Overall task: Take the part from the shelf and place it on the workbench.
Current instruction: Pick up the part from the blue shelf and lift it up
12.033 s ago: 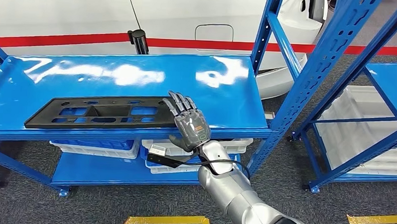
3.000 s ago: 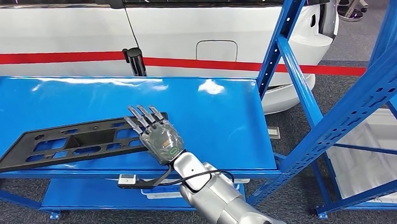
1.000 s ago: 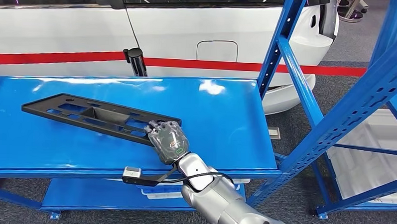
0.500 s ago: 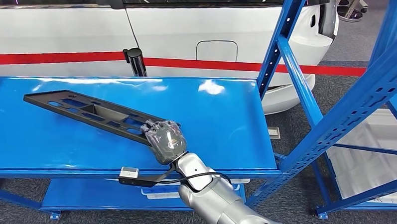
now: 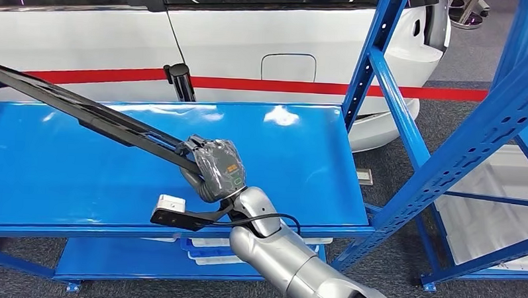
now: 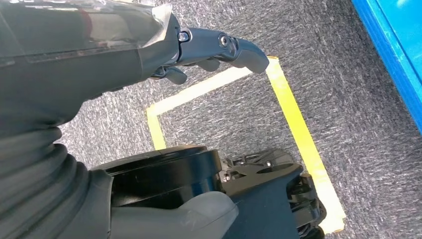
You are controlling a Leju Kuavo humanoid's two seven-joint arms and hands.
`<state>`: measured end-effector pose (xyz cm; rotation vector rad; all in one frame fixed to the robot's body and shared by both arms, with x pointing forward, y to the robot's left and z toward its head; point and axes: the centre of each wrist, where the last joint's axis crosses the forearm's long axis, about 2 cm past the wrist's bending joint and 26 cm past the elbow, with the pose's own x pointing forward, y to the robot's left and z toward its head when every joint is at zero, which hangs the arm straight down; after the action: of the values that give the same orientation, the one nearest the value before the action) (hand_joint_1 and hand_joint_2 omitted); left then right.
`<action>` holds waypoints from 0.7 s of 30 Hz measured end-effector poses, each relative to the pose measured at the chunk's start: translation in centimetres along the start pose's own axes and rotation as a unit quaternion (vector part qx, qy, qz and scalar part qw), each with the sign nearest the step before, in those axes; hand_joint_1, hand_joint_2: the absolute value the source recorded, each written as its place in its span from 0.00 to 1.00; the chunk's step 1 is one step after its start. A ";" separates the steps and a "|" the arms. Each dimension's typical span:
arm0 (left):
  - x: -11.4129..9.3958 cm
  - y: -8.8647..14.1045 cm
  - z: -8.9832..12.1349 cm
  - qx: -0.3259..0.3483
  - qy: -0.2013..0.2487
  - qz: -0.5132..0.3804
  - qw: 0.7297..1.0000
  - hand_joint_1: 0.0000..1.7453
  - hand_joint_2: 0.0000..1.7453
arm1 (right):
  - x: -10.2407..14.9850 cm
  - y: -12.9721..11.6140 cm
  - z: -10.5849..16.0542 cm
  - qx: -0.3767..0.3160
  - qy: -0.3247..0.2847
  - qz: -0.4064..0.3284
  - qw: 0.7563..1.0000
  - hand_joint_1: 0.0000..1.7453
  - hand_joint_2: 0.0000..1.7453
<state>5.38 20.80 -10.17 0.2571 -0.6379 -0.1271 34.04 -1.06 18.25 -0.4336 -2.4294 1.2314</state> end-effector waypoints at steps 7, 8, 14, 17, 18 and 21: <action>-0.1 0.0 0.0 0.011 0.004 0.019 1.000 0.00 1.00 | -0.5 -0.9 -1.0 -0.025 -0.054 -0.040 0.997 1.00 1.00; -0.1 0.0 0.1 0.013 0.005 0.022 1.000 0.00 1.00 | -0.6 -0.9 -1.0 -0.026 -0.059 -0.042 0.997 1.00 1.00; -0.4 0.0 0.2 0.012 0.012 0.026 1.000 0.00 1.00 | -1.4 -0.9 1.4 -0.012 -0.055 -0.047 0.997 1.00 1.00; -0.5 0.0 0.2 0.014 0.011 0.029 0.999 0.00 1.00 | -1.7 -1.1 3.4 -0.008 -0.042 -0.059 0.997 1.00 1.00; -0.5 0.0 0.3 0.015 0.011 0.030 0.999 0.00 1.00 | -1.9 -1.2 4.1 -0.007 -0.036 -0.069 0.997 1.00 1.00; -0.7 0.1 0.3 0.016 0.010 0.034 0.999 0.00 1.00 | -2.3 -1.8 6.5 -0.010 -0.024 -0.094 0.995 1.00 1.00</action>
<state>4.68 20.92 -10.29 0.2663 -0.6293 -0.0494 32.86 -7.61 15.76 -0.1781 -2.4601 1.1502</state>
